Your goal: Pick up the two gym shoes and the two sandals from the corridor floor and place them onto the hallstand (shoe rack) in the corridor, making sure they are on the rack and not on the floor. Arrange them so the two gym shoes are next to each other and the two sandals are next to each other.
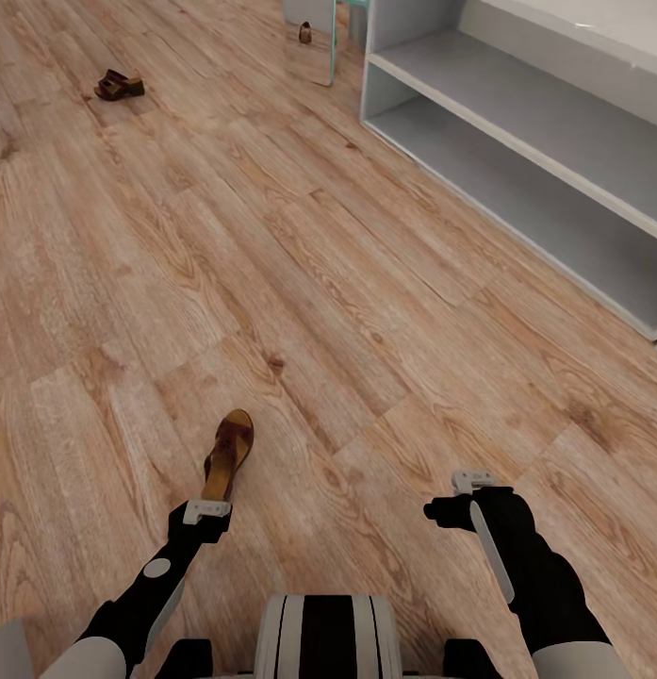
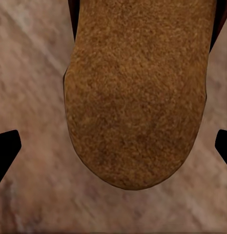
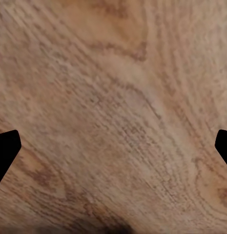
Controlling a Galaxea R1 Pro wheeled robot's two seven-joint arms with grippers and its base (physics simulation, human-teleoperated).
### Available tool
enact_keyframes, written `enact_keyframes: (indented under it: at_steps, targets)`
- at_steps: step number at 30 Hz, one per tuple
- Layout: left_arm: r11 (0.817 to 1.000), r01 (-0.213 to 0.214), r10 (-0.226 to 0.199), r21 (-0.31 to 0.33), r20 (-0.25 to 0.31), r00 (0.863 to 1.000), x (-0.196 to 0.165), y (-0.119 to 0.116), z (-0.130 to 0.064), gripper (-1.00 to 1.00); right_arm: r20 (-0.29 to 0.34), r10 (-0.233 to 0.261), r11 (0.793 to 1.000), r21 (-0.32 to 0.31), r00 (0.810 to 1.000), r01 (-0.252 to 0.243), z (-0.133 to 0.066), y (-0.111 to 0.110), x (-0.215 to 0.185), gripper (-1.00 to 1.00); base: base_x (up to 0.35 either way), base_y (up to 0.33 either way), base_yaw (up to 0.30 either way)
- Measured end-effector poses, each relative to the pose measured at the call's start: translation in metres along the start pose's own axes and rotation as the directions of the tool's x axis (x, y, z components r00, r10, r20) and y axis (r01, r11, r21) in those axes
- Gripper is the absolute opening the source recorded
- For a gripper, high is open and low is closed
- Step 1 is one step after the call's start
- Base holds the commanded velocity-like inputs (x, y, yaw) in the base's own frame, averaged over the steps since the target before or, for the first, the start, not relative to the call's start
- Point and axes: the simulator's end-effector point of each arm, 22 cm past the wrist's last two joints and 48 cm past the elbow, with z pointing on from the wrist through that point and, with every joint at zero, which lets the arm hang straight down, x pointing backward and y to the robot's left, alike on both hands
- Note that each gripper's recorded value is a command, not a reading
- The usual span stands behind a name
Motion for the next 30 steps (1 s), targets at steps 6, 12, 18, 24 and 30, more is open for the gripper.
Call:
enact_keyframes:
  at_steps: [6,12,18,24,30]
  targets:
    - [1.000,0.000,0.000,0.000,-0.001,1.000,0.0006,-0.0001,0.0001,1.00,-0.001,0.000,1.000,0.000,1.000,0.000,0.0005,-0.0001,0.0005,1.00,0.000,0.000,0.000]
    - [1.000,0.000,0.000,-0.001,-0.001,1.000,0.0007,0.0002,0.0002,1.00,-0.001,0.000,1.000,0.000,1.000,0.000,0.0005,-0.0002,0.0004,1.00,0.000,0.000,0.000]
    - [1.000,-0.001,0.001,0.000,-0.001,1.000,0.0007,-0.0001,0.0002,1.00,-0.001,0.001,1.000,0.000,1.000,-0.001,0.0005,-0.0003,0.0002,1.00,0.000,0.000,0.000]
    - [1.000,0.000,0.000,0.001,-0.001,1.000,0.0006,-0.0009,0.0002,1.00,-0.001,0.001,1.000,0.000,1.000,-0.001,0.0005,-0.0002,0.0004,1.00,0.000,0.000,0.000]
    - [1.000,-0.001,0.001,0.000,-0.001,1.000,0.0006,-0.0003,0.0001,1.00,-0.001,0.001,1.000,0.000,1.000,-0.001,0.0004,-0.0002,0.0004,1.00,0.047,0.000,0.000]
